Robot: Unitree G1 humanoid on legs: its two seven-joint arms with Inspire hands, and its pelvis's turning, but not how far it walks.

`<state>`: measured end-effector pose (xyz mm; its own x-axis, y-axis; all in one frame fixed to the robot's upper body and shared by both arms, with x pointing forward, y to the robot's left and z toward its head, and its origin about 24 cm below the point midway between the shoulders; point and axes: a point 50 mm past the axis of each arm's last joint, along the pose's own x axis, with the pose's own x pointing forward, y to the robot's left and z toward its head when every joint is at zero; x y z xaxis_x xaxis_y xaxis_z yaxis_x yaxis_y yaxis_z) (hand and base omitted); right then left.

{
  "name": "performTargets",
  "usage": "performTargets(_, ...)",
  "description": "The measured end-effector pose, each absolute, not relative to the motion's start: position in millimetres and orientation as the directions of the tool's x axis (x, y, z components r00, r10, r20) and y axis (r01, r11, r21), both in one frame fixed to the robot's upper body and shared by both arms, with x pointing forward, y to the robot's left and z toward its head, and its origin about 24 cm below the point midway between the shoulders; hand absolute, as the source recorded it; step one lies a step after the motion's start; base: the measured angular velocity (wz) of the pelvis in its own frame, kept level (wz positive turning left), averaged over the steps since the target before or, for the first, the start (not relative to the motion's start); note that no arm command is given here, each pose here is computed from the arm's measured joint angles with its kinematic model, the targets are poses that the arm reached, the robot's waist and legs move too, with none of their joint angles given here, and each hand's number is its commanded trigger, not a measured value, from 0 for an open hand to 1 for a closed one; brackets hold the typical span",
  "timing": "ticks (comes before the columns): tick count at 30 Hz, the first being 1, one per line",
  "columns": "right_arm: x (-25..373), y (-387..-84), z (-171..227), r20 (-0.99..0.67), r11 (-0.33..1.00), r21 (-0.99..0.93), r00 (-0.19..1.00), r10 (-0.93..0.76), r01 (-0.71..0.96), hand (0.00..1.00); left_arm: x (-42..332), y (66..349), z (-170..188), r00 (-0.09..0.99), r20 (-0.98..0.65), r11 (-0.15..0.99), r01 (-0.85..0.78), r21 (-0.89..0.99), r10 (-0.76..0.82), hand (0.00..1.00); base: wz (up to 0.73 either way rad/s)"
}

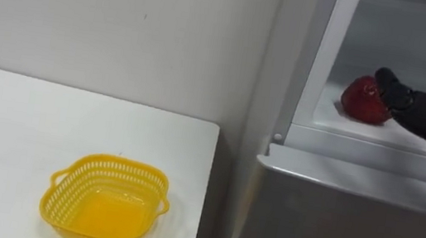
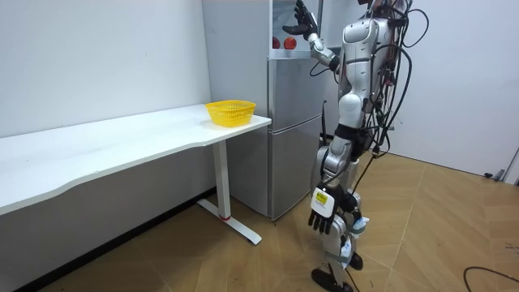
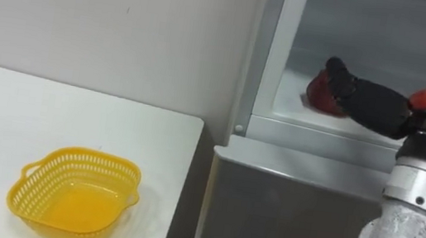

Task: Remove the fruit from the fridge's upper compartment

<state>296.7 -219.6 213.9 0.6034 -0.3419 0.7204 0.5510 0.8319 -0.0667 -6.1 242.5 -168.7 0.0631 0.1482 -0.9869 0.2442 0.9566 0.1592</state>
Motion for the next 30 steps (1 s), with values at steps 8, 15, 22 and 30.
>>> performTargets(8,308.9,-232.5,220.7,0.684,0.818,-0.115,0.642,-0.346,0.564,0.00,8.6,248.1,-165.2,0.122,-0.980,0.953,0.242,0.184,0.158,0.00,0.06)
performTargets(15,319.8,-234.6,222.3,0.655,0.822,-0.158,0.681,-0.327,0.547,0.00,7.0,251.4,-162.9,0.132,-0.977,0.945,0.262,0.196,0.166,0.00,0.02)
performTargets(22,328.8,-239.9,218.8,0.609,0.821,-0.204,0.726,-0.321,0.534,0.00,8.7,253.1,-162.1,0.126,-0.979,0.947,0.261,0.189,0.161,0.00,0.05)
performTargets(30,335.3,-248.3,209.1,0.528,0.822,-0.288,0.798,-0.291,0.491,0.00,8.3,254.7,-161.9,0.112,-0.979,0.951,0.243,0.192,0.169,0.00,0.03)
